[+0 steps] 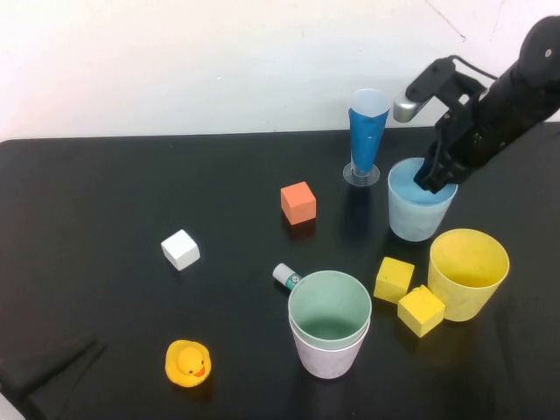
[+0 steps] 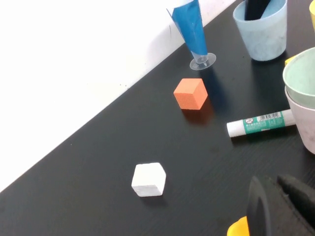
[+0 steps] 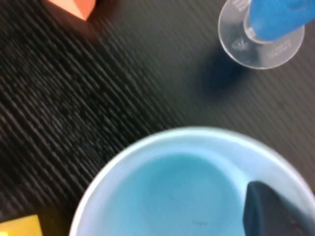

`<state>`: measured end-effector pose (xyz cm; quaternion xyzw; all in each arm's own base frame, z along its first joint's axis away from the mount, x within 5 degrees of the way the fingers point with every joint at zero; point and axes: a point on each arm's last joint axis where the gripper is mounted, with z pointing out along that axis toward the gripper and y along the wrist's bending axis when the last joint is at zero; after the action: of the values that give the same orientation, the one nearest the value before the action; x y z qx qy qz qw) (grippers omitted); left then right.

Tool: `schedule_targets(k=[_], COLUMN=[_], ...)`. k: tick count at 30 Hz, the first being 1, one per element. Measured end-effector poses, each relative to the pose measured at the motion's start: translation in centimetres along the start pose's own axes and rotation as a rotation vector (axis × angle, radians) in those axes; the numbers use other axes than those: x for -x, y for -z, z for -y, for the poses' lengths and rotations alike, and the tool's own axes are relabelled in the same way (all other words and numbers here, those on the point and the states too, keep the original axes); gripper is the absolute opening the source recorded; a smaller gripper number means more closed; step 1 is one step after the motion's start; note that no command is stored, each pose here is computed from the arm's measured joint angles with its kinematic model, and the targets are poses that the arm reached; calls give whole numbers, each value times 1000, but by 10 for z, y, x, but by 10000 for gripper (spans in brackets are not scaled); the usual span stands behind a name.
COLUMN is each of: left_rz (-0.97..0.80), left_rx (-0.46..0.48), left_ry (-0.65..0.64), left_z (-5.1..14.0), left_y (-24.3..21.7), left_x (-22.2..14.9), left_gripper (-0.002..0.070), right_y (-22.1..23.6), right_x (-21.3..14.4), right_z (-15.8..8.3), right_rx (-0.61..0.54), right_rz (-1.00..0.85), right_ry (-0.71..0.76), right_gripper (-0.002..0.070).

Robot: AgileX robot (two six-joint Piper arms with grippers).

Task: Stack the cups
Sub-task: Pick up the blue cup, then place the blue cup on the yellow cup

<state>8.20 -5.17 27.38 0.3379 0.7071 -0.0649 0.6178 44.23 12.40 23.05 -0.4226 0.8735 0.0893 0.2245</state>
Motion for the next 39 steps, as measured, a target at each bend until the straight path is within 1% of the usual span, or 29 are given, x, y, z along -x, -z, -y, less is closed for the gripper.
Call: schedule_targets(k=[2,4,7,8,10,14,17,19,22,26,31,36,39], left_rz=[2,2,2,2,2,4,4,4,4,3,3,3,3], left_rx=[0,0,0,0,0,-1,-1,-1,-1,-5,-5,-6,-6], left_ry=[0,0,9,16,34,65,78,78,80,106,123,125,125], left_z=[0,0,0,0,0,0,0,0,0,0,0,0,0], left_y=[0,0,0,0,0,0,0,0,0,0,0,0,0], left_x=[0,0,0,0,0,0,0,0,0,0,0,0,0], left_gripper=[2,2,2,2,1,2,2,2,2,2,2,2,1], right_y=[8,24,58,77,106,160,184,190,185,162,130,108,98], right_x=[1,6,15,19,23,23,13,1,-25,-48,-59,-57,-57], right_z=[-1,0,-4,-6,-13,-30,-46,-57,-78,-89,-88,-77,-74], right_rx=[-7,-30,-49,-60,-66,-117,-127,-109,-37,-38,-46,-68,-54], right_rz=[-5,-12,-21,-16,-25,27,37,27,-10,22,63,73,59], right_ry=[14,46,83,91,98,94,97,90,88,76,37,31,22], right_gripper=[46,46,44,44,43,43,43,43,43,42,41,41,41])
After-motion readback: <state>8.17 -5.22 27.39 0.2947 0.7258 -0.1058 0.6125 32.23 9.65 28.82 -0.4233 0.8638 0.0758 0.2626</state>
